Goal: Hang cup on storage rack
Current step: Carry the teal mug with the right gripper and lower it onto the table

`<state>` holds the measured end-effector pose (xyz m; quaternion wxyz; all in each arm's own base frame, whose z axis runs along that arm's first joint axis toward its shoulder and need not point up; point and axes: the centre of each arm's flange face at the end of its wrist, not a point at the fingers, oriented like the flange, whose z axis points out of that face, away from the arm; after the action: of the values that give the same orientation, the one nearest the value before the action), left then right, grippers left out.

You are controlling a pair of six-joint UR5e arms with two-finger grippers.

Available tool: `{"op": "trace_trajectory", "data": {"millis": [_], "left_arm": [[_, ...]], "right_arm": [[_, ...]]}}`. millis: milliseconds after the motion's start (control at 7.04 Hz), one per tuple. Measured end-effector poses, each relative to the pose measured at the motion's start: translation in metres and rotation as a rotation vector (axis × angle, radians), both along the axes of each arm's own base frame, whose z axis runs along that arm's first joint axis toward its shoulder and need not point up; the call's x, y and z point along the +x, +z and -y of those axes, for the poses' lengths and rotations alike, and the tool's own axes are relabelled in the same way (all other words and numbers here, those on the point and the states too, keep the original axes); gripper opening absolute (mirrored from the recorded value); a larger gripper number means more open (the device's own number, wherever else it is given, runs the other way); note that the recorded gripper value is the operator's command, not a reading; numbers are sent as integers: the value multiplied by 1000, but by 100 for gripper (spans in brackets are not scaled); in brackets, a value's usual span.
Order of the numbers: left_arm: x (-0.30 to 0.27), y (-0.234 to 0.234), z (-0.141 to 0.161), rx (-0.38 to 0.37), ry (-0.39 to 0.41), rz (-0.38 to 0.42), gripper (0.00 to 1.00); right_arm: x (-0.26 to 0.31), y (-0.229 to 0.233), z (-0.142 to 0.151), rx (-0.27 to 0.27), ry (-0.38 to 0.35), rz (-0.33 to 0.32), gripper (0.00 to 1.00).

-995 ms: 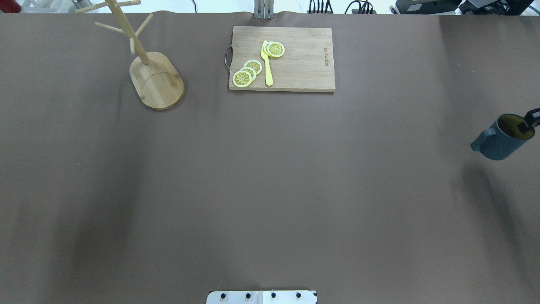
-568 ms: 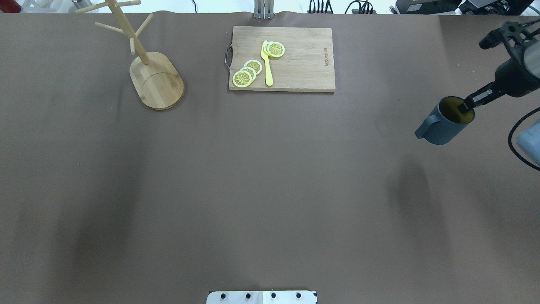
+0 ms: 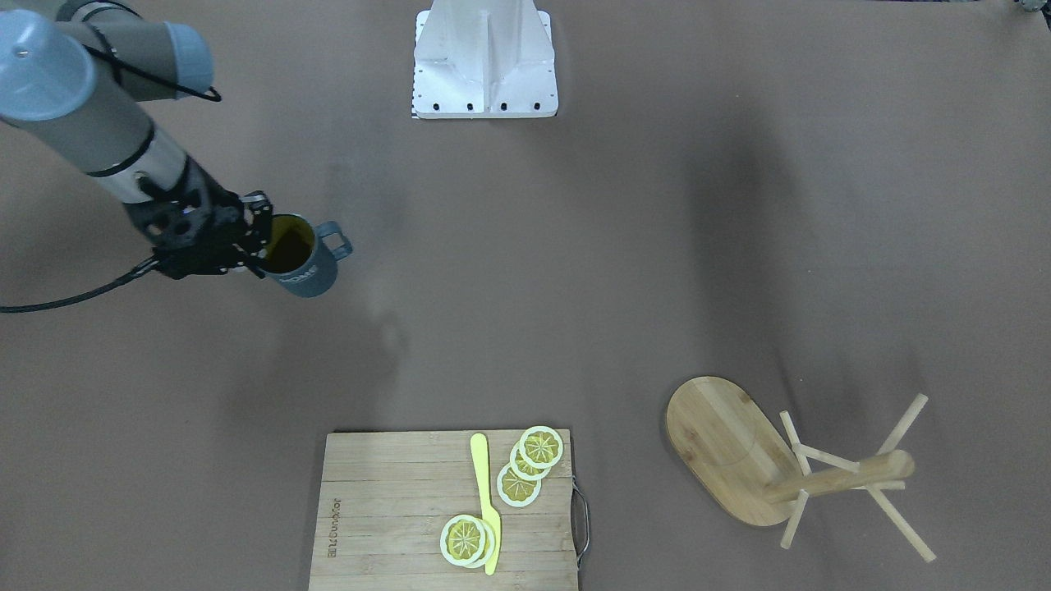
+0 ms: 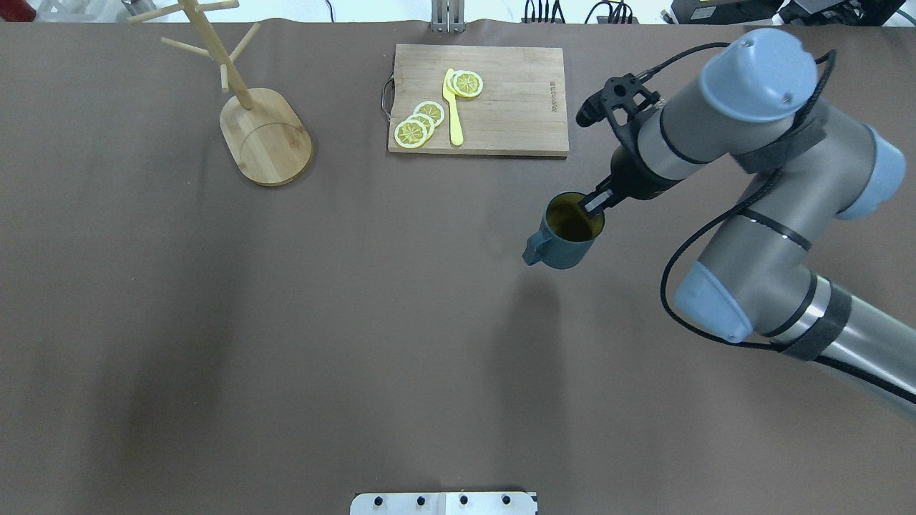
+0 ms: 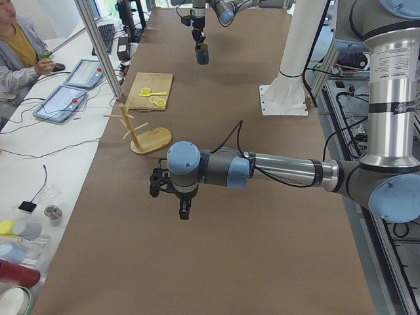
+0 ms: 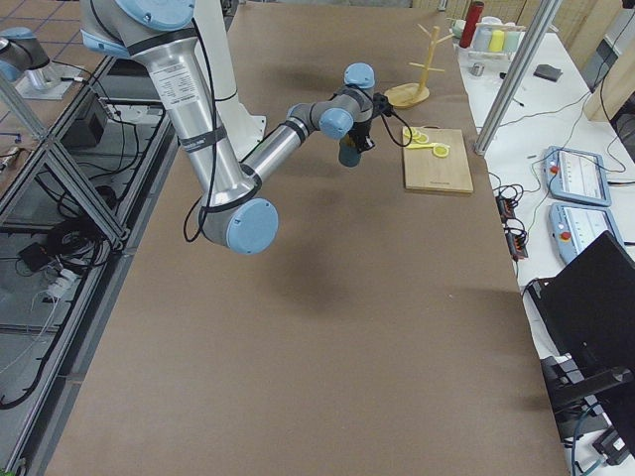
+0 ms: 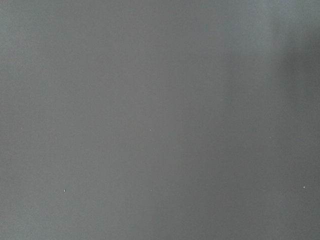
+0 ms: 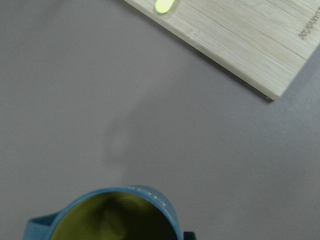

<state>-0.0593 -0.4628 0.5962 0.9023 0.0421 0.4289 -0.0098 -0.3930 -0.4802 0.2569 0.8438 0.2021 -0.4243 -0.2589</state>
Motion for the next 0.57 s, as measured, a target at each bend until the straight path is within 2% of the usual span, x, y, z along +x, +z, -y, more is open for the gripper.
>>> {"op": "trace_trajectory", "data": {"millis": [284,568], "left_arm": [[0,-2,0,3,0,-4,98],[1,-4,0,5,0,-11,98]], "right_arm": [[-64,-25,-27,27,12,3,0],[-129,-42,-37,19,58,63,0]]}}
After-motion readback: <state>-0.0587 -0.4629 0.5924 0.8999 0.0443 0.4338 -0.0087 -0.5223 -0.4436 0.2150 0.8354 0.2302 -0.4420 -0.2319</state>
